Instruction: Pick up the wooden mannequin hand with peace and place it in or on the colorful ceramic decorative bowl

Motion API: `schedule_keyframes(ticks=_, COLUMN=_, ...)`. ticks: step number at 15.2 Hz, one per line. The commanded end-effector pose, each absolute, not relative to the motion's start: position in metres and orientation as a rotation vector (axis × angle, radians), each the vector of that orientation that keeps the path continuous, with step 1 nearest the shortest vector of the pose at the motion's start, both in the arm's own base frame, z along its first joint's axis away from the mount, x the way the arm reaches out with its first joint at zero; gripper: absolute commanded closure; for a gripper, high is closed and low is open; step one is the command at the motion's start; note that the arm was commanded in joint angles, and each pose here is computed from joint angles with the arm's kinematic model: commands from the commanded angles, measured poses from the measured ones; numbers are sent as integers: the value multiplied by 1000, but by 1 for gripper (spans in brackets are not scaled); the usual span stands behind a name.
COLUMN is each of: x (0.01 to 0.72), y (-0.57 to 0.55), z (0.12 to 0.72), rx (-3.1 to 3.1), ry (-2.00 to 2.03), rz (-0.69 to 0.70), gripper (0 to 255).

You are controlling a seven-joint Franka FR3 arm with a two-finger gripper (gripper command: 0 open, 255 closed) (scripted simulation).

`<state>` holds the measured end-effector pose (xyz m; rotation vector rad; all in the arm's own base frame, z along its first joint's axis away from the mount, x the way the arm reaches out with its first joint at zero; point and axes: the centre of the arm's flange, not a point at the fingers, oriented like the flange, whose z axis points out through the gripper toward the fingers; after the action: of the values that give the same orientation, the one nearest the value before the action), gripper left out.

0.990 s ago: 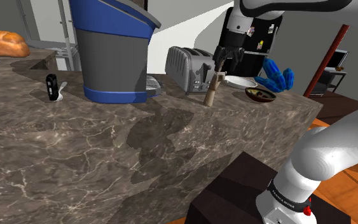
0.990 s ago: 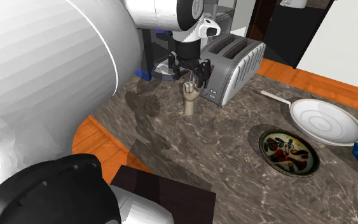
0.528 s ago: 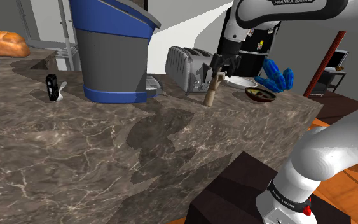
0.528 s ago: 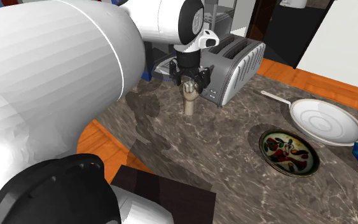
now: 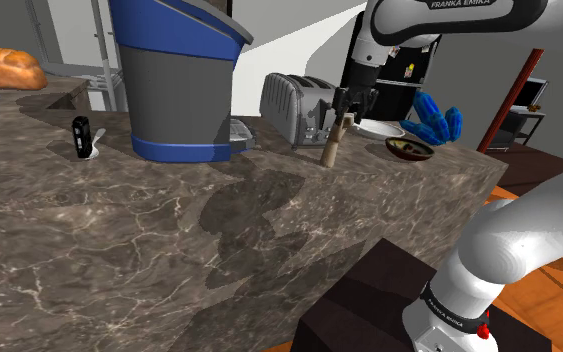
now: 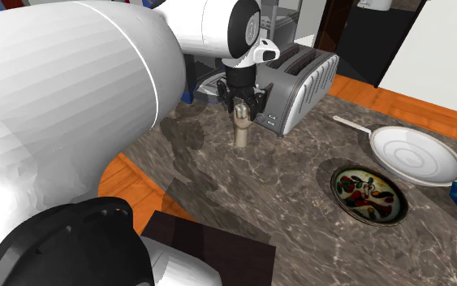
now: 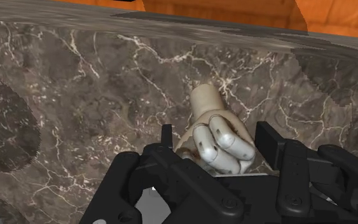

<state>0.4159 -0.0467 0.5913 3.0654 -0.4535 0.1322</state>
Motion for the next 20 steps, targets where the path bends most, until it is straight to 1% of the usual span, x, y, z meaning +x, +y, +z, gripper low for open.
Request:
schedule_keyframes(ticks=1, x=416, y=-47, z=591, rx=3065, ry=-454, rz=132, gripper=255)
schedule_keyframes(ticks=9, x=416, y=-47, z=591, rx=3065, ry=-454, rz=132, gripper=255)
schedule_keyframes(ticks=20, x=416, y=-47, z=649, rx=3065, ry=-454, rz=132, gripper=255)
